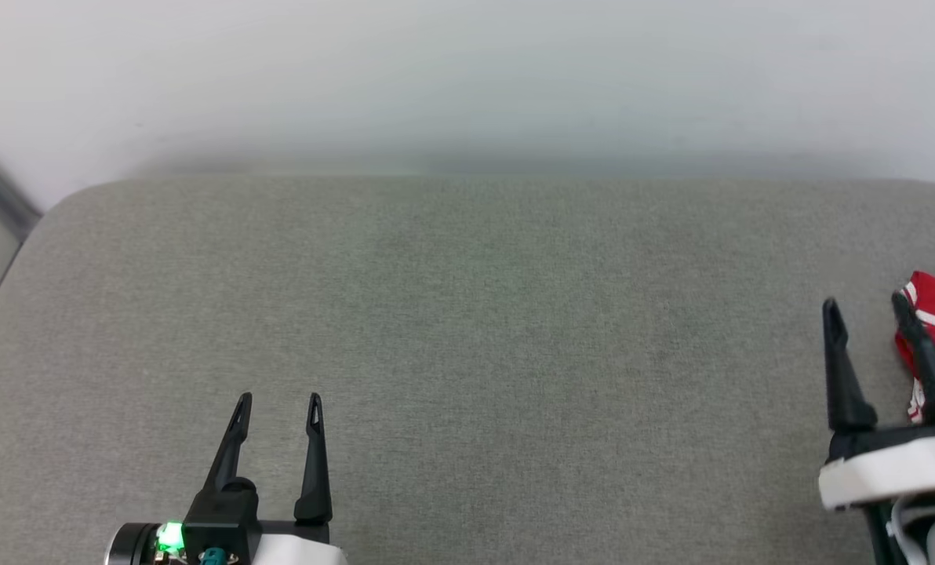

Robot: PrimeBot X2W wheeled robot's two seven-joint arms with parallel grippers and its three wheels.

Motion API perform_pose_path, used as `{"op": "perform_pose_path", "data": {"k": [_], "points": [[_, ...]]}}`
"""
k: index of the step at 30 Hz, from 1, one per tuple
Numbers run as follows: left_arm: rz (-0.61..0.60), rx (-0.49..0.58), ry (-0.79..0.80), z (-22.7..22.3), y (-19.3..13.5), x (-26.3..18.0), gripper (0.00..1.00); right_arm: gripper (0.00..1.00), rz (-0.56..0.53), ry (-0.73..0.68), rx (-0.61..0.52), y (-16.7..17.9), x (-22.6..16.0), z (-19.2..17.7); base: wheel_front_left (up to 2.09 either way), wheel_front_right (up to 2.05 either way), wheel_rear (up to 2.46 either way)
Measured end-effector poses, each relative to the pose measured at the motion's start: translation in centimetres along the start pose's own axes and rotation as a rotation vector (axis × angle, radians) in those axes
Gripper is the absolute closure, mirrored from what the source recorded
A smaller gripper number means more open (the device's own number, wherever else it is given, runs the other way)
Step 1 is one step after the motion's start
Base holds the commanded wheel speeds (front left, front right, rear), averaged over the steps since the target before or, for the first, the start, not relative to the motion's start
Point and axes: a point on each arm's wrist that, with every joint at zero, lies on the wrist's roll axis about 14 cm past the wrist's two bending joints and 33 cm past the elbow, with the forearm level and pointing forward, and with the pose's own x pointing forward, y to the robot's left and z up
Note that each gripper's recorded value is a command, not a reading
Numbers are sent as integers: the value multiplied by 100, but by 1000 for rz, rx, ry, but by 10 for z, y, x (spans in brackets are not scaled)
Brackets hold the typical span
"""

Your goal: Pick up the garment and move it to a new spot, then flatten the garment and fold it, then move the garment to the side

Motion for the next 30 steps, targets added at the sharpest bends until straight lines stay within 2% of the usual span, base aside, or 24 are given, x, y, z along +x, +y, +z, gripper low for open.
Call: {"op": "perform_pose_path", "data": {"k": [4, 16, 26, 27, 30], "points": [[20, -10, 2, 1, 7, -8, 0, 0, -11, 30, 48, 7, -16, -11, 0, 0, 0], [41, -27, 11, -1, 17, -21, 0, 0, -38, 102, 87, 15, -59, -31, 0, 0, 0], [29, -40, 17, -3, 16, -21, 0, 0, -40, 116, 85, 18, -68, -34, 0, 0, 0], [24, -50, 15, -3, 15, -21, 100, 100, -40, 116, 85, 19, -68, -34, 0, 0, 0], [23, -51, 51, -13, 14, -26, 100, 100, -43, 145, 93, 19, -72, -42, 0, 0, 0]]}}
